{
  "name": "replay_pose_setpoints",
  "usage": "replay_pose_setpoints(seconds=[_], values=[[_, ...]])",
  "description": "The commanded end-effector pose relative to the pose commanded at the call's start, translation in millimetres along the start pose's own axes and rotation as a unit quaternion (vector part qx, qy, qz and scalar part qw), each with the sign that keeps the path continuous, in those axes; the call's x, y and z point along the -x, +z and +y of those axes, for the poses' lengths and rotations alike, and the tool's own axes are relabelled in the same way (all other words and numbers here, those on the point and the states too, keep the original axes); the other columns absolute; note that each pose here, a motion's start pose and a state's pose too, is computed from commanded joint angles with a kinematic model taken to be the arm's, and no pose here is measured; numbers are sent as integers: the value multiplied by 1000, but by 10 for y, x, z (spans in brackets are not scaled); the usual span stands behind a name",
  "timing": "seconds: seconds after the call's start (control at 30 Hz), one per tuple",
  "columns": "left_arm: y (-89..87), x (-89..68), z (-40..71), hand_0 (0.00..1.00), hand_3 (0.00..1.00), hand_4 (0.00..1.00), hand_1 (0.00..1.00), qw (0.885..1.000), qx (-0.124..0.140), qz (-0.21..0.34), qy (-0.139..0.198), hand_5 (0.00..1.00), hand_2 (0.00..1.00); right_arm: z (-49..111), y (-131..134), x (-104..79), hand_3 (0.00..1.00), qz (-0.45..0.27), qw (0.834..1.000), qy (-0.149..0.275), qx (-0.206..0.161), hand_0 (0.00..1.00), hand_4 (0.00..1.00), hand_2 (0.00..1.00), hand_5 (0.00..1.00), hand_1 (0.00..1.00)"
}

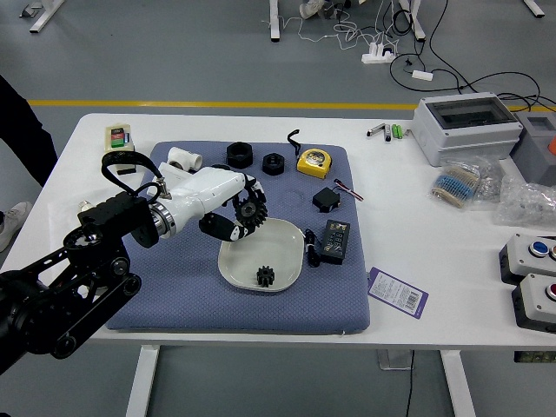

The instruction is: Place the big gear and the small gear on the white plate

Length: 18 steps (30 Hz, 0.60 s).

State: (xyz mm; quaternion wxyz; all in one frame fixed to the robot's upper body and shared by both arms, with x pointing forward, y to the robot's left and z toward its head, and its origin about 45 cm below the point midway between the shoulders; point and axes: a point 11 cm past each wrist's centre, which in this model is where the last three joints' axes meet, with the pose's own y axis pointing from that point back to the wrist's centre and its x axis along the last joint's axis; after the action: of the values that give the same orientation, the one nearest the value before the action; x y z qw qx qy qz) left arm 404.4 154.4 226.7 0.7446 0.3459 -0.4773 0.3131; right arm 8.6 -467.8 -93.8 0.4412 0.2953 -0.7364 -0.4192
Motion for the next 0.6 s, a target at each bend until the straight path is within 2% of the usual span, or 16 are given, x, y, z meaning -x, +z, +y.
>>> replay_pose_setpoints(seconds=[0.1, 0.2, 0.23, 0.4, 0.43, 0.6], values=[[43, 125, -54, 354, 572, 200, 468, 1000, 8, -7, -9, 2, 516, 0, -7, -2, 543, 0, 1000, 0, -1, 620, 736, 737, 696, 639], [62, 176, -85, 354, 572, 200, 468, 1000, 16, -14, -6, 2, 516, -1, -12, -4, 543, -1, 1000, 1, -1, 620, 736, 737, 696, 639], [69, 188, -103, 389, 606, 709, 502, 1000, 20, -16, -1, 103, 563, -1, -17, -4, 544, -1, 1000, 1, -2, 619, 737, 737, 695, 639], [52, 167, -154, 389, 606, 709, 502, 999, 17, -30, 19, 103, 563, -1, -30, -4, 544, 0, 1000, 1, -3, 619, 737, 737, 695, 639], [38, 151, -162, 419, 672, 917, 539, 999, 16, -35, 24, 179, 623, -2, -32, -5, 544, 1, 1000, 1, -3, 618, 737, 737, 694, 639], [-23, 142, -161, 419, 672, 917, 539, 998, 7, -52, 22, 179, 623, -2, -32, -8, 544, 0, 1000, 2, -4, 618, 737, 737, 694, 639]])
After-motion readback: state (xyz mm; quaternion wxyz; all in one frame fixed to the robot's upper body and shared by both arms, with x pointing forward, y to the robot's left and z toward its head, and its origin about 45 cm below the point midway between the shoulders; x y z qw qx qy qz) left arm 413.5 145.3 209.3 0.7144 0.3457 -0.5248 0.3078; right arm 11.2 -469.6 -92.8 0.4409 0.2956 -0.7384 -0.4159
